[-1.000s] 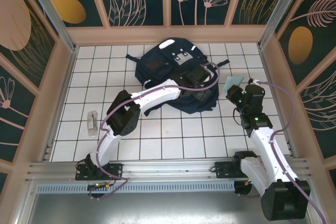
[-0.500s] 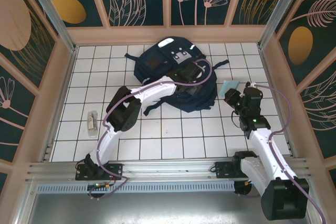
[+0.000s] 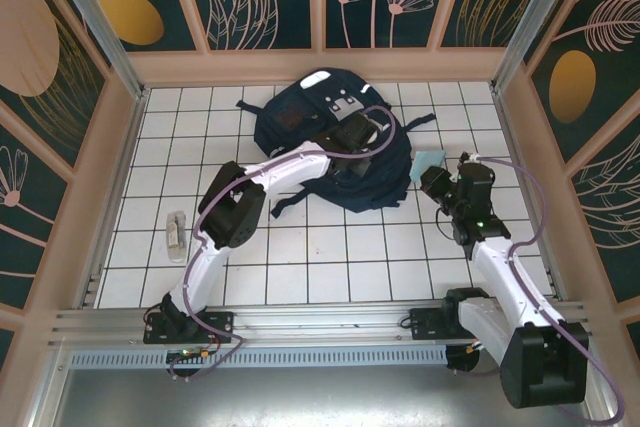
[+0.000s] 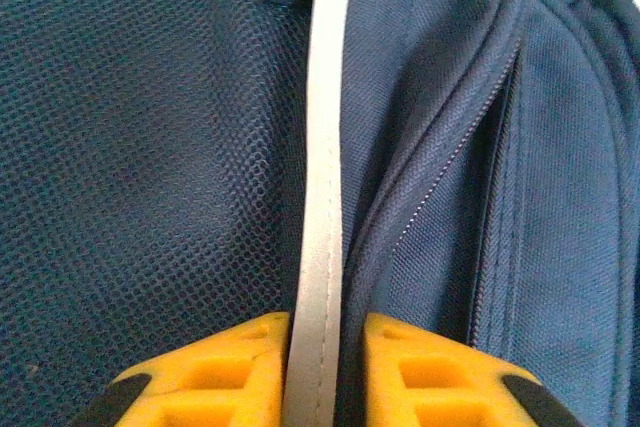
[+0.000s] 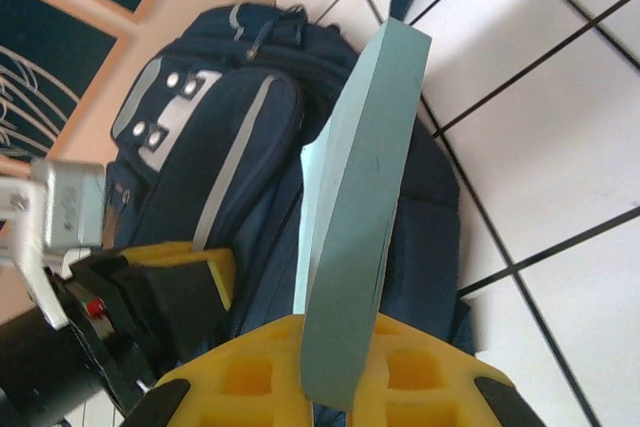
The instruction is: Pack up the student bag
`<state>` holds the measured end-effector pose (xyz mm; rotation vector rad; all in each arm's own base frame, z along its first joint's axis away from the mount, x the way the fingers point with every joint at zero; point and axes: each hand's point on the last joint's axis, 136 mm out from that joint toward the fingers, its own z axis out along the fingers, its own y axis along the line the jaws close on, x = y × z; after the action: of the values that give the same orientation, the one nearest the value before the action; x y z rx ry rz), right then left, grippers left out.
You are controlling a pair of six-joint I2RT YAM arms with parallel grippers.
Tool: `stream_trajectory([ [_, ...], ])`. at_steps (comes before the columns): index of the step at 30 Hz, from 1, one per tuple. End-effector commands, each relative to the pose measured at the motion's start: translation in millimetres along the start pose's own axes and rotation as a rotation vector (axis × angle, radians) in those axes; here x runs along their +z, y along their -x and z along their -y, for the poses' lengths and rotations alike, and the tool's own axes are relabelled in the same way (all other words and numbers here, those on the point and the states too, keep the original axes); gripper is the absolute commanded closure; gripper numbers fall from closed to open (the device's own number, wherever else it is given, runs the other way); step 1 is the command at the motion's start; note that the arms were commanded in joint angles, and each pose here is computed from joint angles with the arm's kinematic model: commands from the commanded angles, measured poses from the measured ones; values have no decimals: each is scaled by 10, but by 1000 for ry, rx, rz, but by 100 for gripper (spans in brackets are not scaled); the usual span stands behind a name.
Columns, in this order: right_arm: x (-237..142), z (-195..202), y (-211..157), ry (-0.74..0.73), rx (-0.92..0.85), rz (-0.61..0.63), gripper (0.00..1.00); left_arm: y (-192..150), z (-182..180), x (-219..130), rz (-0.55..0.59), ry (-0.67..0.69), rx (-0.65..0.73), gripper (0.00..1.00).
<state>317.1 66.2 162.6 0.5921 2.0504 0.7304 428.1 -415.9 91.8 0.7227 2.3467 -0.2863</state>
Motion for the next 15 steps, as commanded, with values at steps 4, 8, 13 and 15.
stream_trajectory([
  [4, 81, -411, 84, 147, -26, -10, 100, 340, -62, -495, 48, -83, -72, 99],
  [8, 165, -622, 38, 250, -4, -59, 100, 492, -66, -670, 75, -109, -90, 100],
  [13, 292, -910, -30, 345, 8, -111, 100, 678, -34, -927, 123, -143, -105, 100],
  [15, 372, -1001, -71, 366, 10, -131, 100, 741, -16, -1030, 146, -157, -106, 100],
])
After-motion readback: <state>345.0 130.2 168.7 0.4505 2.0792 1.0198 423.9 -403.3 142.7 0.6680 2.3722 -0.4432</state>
